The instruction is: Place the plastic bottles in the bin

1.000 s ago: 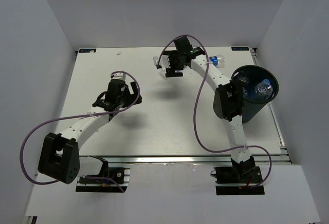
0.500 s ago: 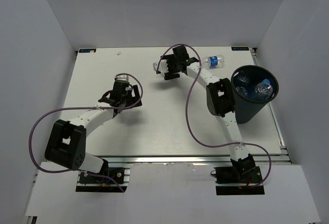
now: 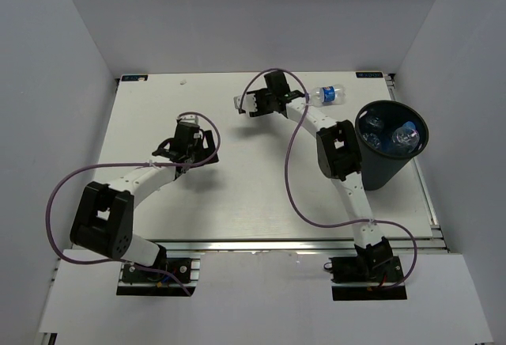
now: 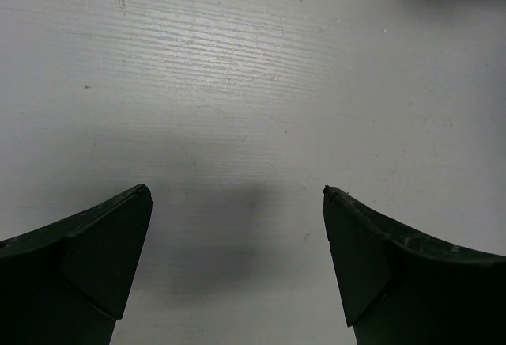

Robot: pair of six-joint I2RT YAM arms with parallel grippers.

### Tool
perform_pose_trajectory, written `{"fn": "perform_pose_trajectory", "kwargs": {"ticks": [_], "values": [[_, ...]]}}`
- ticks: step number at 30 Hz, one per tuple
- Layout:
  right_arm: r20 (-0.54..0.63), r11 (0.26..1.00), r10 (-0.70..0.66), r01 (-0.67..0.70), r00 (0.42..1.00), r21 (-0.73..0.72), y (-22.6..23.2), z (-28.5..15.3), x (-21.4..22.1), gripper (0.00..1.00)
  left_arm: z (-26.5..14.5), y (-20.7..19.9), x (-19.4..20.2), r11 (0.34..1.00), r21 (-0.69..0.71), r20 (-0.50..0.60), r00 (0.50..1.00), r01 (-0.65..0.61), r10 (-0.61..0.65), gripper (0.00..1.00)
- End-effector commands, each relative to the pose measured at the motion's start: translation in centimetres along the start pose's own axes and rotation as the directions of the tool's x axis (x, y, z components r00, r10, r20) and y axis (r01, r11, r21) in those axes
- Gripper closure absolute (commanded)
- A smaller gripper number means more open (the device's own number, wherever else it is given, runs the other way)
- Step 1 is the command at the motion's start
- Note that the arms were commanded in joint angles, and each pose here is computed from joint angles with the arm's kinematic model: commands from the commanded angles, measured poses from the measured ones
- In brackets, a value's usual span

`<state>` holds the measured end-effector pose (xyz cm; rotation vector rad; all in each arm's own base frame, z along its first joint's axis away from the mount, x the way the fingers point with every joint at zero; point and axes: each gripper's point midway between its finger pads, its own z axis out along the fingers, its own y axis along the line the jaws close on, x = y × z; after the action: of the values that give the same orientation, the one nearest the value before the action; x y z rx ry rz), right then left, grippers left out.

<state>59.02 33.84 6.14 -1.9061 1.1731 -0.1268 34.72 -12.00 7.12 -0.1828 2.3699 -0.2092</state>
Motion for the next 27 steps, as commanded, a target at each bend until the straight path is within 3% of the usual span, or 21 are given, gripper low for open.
{"fn": "perform_pose_trajectory", "kwargs": {"ticks": [1,3,5,8,9,11,12,15,17,19,22,27], "values": [[0.138,0.985,-0.076,0.053,0.987,0.164,-6.7,-4.5,-7.5,0.78,-1.5,-0.6,-2.7,1.000,0.009,0.075,0.997,0.028,-0.029,0.02],[0.190,0.967,-0.093,0.043,0.977,0.249,-9.9,-7.6,-11.1,0.89,-2.1,-0.5,-3.3,0.999,0.000,0.100,0.994,0.038,-0.038,0.02],[0.244,0.935,-0.096,0.003,0.965,0.355,-12.6,-10.0,-15.1,0.93,-3.2,-0.5,-4.4,0.998,0.002,0.138,0.988,0.068,-0.068,0.02],[0.401,0.860,0.048,-0.242,0.915,0.450,-17.1,-17.2,-19.6,1.00,-4.9,-0.3,-5.7,0.995,0.006,0.196,0.976,0.100,-0.099,0.02],[0.490,0.811,0.124,-0.373,0.863,0.451,-18.8,-21.8,-21.1,1.00,-5.2,-0.1,-6.0,0.994,0.001,0.215,0.971,0.108,-0.105,0.02],[0.511,0.712,0.228,-0.500,0.829,0.494,-18.9,-24.8,-19.8,1.00,-6.1,0.4,-6.2,0.991,-0.005,0.246,0.961,0.134,-0.129,0.02],[0.569,0.623,0.255,-0.582,0.782,0.522,-20.0,-30.0,-20.2,1.00,-6.4,0.6,-6.3,0.990,-0.013,0.254,0.958,0.140,-0.132,0.02],[0.563,0.351,0.413,-0.696,0.716,0.627,-18.7,-36.9,-14.5,1.00,-7.2,0.7,-7.0,0.987,-0.008,0.287,0.946,0.160,-0.151,0.02],[0.550,0.261,0.492,-0.717,0.675,0.646,-16.2,-40.3,-11.8,1.00,-7.6,0.4,-7.5,0.987,0.008,0.302,0.940,0.161,-0.156,0.02],[0.578,0.093,0.560,-0.738,0.594,0.668,-14.2,-43.5,-7.6,1.00,-7.9,0.2,-8.0,0.987,0.017,0.316,0.936,0.161,-0.158,0.02],[0.591,-0.024,0.627,-0.745,0.508,0.667,-10.1,-46.9,-3.1,1.00,-8.1,0.0,-8.3,0.988,0.026,0.318,0.936,0.154,-0.154,0.02],[0.577,-0.235,0.705,-0.631,0.412,0.739,-3.6,-51.3,2.0,1.00,-7.8,0.1,-8.0,0.988,0.026,0.313,0.937,0.154,-0.154,0.02]]}}
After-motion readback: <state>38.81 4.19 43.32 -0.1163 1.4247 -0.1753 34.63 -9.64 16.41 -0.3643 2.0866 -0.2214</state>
